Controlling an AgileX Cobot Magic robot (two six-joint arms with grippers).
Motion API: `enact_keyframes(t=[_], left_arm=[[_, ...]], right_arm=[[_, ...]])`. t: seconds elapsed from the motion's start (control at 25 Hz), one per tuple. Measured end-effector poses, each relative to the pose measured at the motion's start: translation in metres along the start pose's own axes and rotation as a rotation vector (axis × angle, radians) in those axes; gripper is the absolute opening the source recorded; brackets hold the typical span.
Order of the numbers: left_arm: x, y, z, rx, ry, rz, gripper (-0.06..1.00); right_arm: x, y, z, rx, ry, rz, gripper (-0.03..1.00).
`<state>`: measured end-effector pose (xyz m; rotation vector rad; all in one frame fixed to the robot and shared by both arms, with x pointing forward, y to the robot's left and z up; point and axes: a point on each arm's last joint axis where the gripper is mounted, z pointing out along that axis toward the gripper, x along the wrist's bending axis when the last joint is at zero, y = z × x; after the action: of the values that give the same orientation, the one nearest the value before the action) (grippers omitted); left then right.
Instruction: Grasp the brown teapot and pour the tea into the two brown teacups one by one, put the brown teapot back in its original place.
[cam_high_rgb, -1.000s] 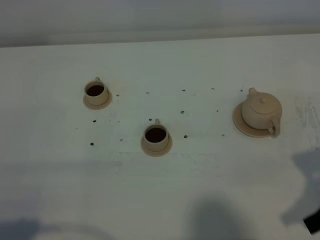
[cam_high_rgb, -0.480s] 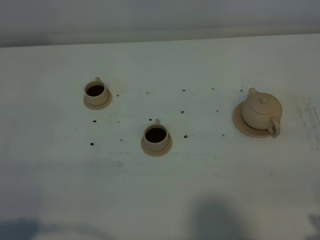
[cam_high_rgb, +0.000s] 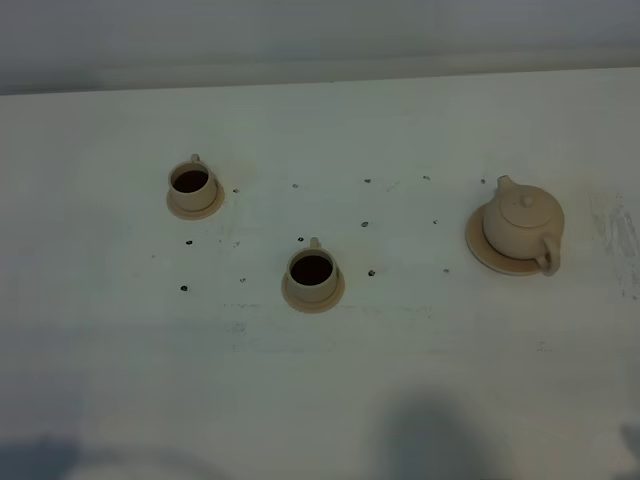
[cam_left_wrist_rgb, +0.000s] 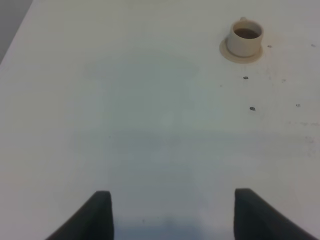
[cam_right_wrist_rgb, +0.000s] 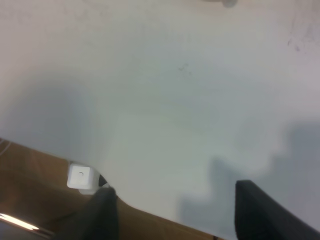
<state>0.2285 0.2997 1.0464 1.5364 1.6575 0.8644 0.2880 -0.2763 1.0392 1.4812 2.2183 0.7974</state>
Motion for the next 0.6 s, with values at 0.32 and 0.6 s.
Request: enact_keyframes(t=[0.32, 0.6], left_arm=[[0.000, 0.000, 0.000, 0.000, 0.000, 0.000, 0.52], [0.000, 0.000, 0.000, 0.000, 0.000, 0.000, 0.52]], right_arm=[[-0.003, 0.000, 0.000, -0.001, -0.036, 0.037, 0.53], [-0.015, -0.002, -0.003, -0.018, -0.184, 0.214, 0.53]])
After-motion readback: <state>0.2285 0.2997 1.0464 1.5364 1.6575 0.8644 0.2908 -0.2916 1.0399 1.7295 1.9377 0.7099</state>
